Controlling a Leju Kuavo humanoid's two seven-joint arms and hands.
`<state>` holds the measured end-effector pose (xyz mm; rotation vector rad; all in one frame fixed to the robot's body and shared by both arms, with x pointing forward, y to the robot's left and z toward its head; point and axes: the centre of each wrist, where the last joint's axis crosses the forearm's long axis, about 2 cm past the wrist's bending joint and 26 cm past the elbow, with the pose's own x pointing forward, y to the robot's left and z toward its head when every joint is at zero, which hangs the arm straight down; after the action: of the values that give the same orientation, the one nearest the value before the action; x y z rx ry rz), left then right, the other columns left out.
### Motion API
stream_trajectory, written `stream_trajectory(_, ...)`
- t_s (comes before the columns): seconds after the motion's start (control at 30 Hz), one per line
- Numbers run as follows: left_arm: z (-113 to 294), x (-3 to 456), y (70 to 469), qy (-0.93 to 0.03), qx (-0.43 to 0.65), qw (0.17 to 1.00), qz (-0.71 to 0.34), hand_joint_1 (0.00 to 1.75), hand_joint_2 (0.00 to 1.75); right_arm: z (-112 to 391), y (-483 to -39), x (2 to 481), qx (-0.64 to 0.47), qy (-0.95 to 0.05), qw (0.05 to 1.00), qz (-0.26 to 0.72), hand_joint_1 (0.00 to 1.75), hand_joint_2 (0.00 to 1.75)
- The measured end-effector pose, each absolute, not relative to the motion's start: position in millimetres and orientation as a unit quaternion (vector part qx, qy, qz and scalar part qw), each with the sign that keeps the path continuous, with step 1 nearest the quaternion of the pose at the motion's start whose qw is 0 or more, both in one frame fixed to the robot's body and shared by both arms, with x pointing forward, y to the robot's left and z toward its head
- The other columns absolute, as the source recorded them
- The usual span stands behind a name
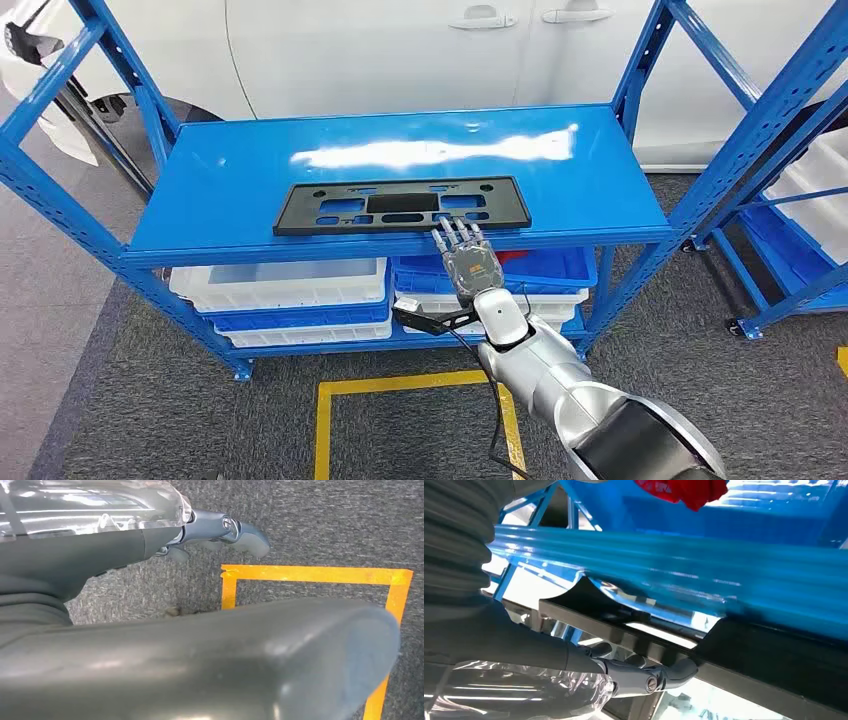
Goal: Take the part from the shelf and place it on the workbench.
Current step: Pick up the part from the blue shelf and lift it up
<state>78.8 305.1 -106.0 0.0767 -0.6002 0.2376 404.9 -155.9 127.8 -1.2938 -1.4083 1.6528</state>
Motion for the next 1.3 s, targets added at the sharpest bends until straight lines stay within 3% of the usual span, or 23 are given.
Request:
stream_trajectory(0.27,-106.1,78.5,305.1,-0.292,0.037,0.948,0.119,0.0,0.0,133.0,-158.4,409.4,-0.496,-0.541,0.298,0.611,0.0,1.75)
stream_trajectory(0.87,-107.0,73.7,304.1,-0.289,0.037,0.949,0.121,0.0,0.0,196.6,-141.1,416.7,-0.431,-0.765,0.224,0.423,0.0,1.75)
stream_trajectory(1.3,-106.9,73.7,305.3,-0.29,0.038,0.949,0.117,0.0,0.0,176.2,-136.2,401.7,-0.449,-0.743,0.245,0.432,0.0,1.75)
